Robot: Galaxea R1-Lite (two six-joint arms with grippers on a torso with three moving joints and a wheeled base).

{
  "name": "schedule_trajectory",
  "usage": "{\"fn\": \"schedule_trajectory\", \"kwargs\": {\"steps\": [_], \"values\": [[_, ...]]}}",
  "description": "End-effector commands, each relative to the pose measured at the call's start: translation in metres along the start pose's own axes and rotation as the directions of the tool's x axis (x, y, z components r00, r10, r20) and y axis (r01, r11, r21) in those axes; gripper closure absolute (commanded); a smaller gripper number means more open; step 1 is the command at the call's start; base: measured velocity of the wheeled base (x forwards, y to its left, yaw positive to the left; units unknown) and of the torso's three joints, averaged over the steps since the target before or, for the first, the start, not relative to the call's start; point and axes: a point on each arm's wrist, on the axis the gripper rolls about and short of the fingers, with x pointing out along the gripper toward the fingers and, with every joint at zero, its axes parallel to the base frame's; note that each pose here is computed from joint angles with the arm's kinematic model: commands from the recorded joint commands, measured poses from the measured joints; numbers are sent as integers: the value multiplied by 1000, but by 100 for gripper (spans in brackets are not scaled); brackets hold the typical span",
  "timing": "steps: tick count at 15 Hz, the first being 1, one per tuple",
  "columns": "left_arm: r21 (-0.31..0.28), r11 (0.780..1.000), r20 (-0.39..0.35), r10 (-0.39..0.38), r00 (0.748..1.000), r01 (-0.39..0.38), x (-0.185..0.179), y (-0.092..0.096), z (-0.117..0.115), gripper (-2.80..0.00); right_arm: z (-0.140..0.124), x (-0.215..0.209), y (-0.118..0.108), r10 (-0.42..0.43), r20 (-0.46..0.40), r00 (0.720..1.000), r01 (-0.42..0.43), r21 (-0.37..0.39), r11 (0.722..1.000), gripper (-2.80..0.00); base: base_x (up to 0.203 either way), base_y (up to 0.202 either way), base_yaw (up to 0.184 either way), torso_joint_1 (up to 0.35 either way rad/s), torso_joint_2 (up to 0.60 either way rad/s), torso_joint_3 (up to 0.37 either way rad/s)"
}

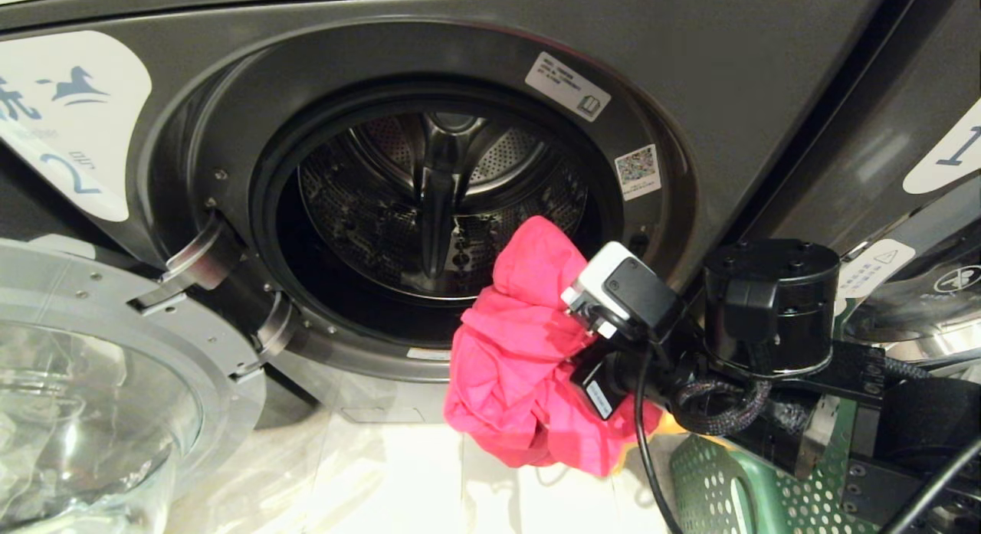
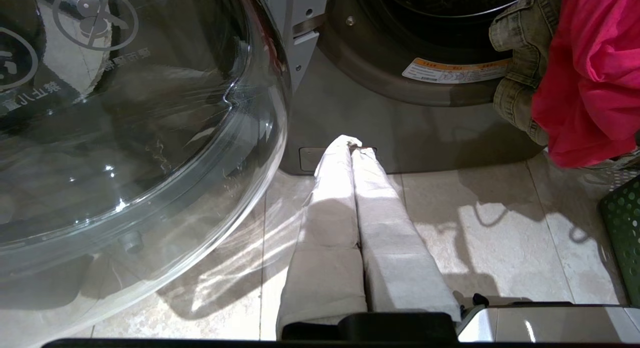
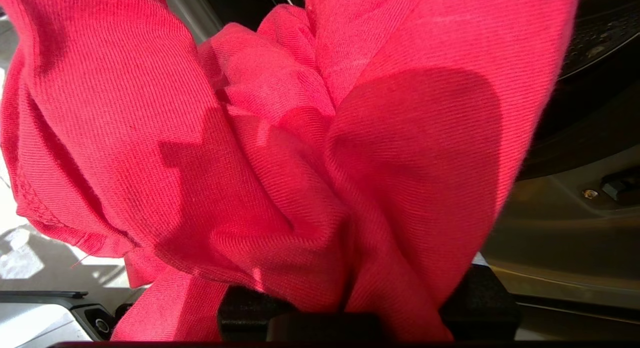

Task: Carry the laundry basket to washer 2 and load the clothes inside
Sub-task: Place the clothes into the washing machine

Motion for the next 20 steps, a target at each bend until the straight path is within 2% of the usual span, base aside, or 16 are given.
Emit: {"fn": "schedule_trajectory", "kwargs": {"steps": [1, 6, 14, 15, 17, 20], "values": [[0, 1000, -1, 0, 1000, 0, 0, 0, 0, 0, 1, 0, 0, -3, 5, 1000, 3, 0, 1000, 0, 0, 0, 0, 0, 0, 0], [0, 1000, -1, 0, 1000, 0, 0, 0, 0, 0, 1, 0, -1, -5, 4, 1000, 5, 0, 1000, 0, 0, 0, 0, 0, 0, 0], [0, 1000, -1, 0, 1000, 0, 0, 0, 0, 0, -5, -2, -6, -29, -14, 999, 30, 10, 1000, 0, 0, -9, 157, 2, 3, 2], [0, 1000, -1, -1, 1000, 1, 0, 0, 0, 0, -7, -3, -11, -75, -32, 997, 75, 16, 997, 0, -1, -1, 100, 2, 3, 4], [0, 1000, -1, 0, 1000, 0, 0, 0, 0, 0, -11, -3, -23, -193, -74, 978, 200, 97, 975, 0, 0, -1, 26, 1, 1, 1], [0, 1000, -1, 0, 1000, 0, 0, 0, 0, 0, -14, 2, -34, -301, -59, 952, 307, 143, 941, 0, 0, 0, 0, 0, 0, 0]]}}
